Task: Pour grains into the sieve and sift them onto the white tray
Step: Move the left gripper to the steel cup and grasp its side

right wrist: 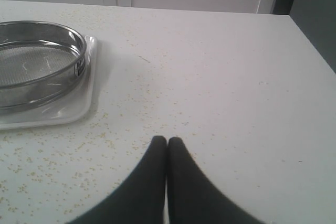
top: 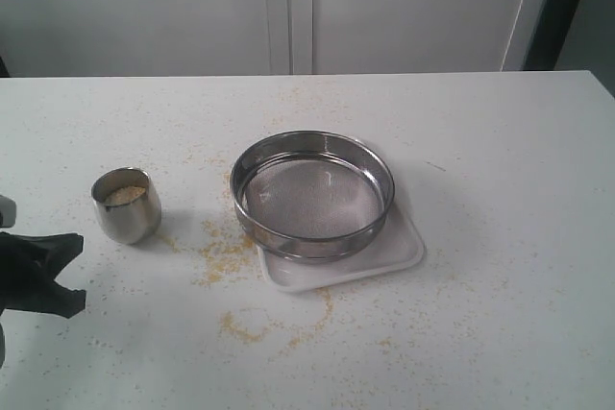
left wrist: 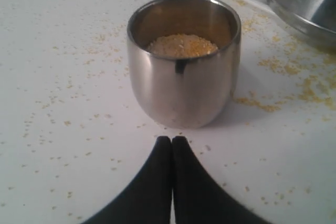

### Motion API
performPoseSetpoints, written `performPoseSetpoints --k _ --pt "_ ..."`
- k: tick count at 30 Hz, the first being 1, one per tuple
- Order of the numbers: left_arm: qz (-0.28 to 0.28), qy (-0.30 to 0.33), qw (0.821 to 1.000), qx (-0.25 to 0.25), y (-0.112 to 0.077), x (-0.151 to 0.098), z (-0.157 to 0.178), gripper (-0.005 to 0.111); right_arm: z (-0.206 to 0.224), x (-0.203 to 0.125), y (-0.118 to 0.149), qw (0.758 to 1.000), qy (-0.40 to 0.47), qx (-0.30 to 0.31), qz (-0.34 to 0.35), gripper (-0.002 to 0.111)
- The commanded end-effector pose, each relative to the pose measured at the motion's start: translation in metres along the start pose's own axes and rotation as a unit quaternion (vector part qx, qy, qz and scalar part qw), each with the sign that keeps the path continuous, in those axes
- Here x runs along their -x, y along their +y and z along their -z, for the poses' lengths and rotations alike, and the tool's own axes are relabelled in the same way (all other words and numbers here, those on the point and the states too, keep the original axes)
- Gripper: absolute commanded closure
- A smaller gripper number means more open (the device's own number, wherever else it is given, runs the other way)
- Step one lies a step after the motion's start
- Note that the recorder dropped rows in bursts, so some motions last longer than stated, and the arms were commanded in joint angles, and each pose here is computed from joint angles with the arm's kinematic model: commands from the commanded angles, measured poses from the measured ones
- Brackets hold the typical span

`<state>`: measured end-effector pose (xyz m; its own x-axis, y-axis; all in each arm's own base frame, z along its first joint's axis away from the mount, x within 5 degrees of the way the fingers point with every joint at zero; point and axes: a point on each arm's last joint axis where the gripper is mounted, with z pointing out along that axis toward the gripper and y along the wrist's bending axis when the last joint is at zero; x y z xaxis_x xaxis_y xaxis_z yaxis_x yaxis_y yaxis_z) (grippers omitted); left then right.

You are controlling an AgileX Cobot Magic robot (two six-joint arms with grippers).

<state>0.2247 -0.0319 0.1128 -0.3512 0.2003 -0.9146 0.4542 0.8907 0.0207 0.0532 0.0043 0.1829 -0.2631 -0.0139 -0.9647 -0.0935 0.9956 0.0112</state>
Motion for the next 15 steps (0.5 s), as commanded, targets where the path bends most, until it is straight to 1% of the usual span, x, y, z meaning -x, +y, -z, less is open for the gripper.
performPoseSetpoints --k 1,5,7,9,13,15 --pt "-0.01 0.002 1.0 -0.009 -0.001 -0.003 -0.002 0.107 0.0 0.0 0.0 1.0 -0.008 -0.001 0.005 0.108" --pt "-0.02 0.002 1.0 -0.009 -0.001 -0.003 -0.002 0.106 0.0 0.0 0.0 1.0 -0.008 -0.001 0.005 0.108" --pt "-0.021 -0.001 1.0 -0.009 0.0 -0.002 -0.003 0.098 0.0 0.0 0.0 1.0 -0.008 -0.001 0.005 0.108" --pt "-0.021 -0.007 1.0 -0.007 0.002 0.001 -0.006 0.086 0.0 0.0 0.0 1.0 -0.008 -0.001 0.005 0.108" --pt "-0.029 -0.017 0.999 -0.009 0.004 0.007 -0.01 0.05 0.0 0.0 0.0 1.0 -0.008 -0.001 0.005 0.108" --pt "-0.022 -0.02 1.0 -0.009 0.005 0.009 -0.011 0.035 0.0 0.0 0.0 1.0 -0.008 -0.001 0.005 0.108"
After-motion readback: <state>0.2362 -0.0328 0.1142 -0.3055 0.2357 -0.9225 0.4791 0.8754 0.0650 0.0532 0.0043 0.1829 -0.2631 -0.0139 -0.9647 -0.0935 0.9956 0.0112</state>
